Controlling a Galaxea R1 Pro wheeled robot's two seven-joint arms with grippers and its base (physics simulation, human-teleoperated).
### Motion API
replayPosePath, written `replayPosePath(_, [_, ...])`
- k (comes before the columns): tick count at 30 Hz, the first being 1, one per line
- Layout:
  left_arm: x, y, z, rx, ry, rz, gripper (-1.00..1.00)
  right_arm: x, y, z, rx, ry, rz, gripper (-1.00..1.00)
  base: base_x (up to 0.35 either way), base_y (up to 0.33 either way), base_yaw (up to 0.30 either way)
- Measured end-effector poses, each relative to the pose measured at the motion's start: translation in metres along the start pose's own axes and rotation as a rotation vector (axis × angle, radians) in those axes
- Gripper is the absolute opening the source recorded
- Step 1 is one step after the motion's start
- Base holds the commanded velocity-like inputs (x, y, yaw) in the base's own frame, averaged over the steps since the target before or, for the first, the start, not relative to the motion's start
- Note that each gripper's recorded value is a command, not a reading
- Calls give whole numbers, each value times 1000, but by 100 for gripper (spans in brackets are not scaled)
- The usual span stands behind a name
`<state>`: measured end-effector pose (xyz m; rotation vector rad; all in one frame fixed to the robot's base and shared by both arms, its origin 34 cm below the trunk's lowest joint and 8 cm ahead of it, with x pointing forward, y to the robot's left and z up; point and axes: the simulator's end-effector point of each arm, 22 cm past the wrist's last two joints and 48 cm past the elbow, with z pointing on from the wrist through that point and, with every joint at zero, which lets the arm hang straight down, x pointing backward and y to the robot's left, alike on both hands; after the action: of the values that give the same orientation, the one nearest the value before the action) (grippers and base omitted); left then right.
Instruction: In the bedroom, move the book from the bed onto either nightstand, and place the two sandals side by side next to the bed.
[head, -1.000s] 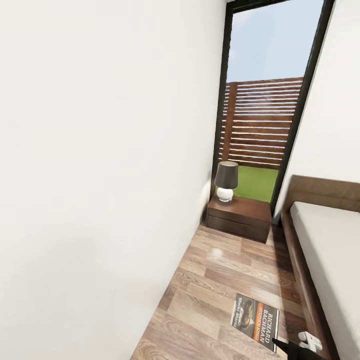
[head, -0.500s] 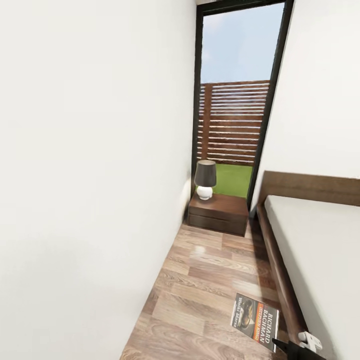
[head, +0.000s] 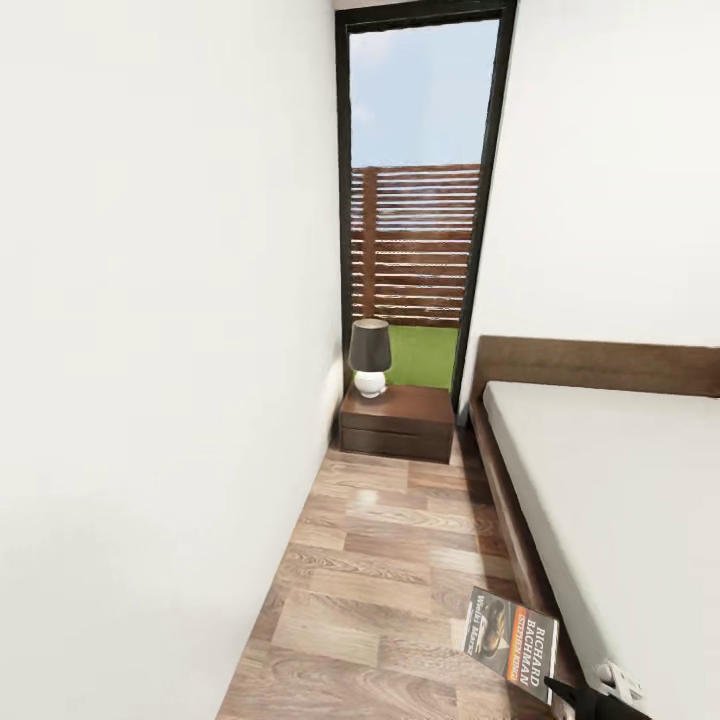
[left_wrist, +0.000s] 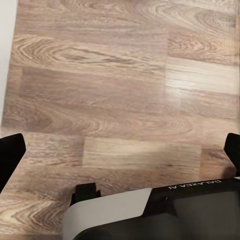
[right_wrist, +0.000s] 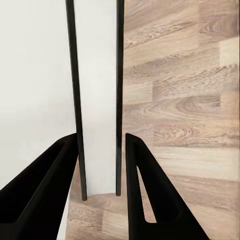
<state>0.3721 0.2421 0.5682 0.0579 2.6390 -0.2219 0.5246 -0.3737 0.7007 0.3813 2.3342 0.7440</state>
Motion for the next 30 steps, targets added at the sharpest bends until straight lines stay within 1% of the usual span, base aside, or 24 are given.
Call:
replayPosePath(24, [0, 0, 0, 0, 0, 0, 100, 0, 0, 0, 0, -1, -1, -100, 1, 0, -282])
replayPosePath(26, [0, 0, 0, 0, 0, 0, 100, 0, 0, 0, -1, -1, -1, -100, 69, 0, -163])
replayPosePath(30, [0, 0, 0, 0, 0, 0, 100, -1, 0, 0, 0, -5, 1, -100, 228, 0, -48])
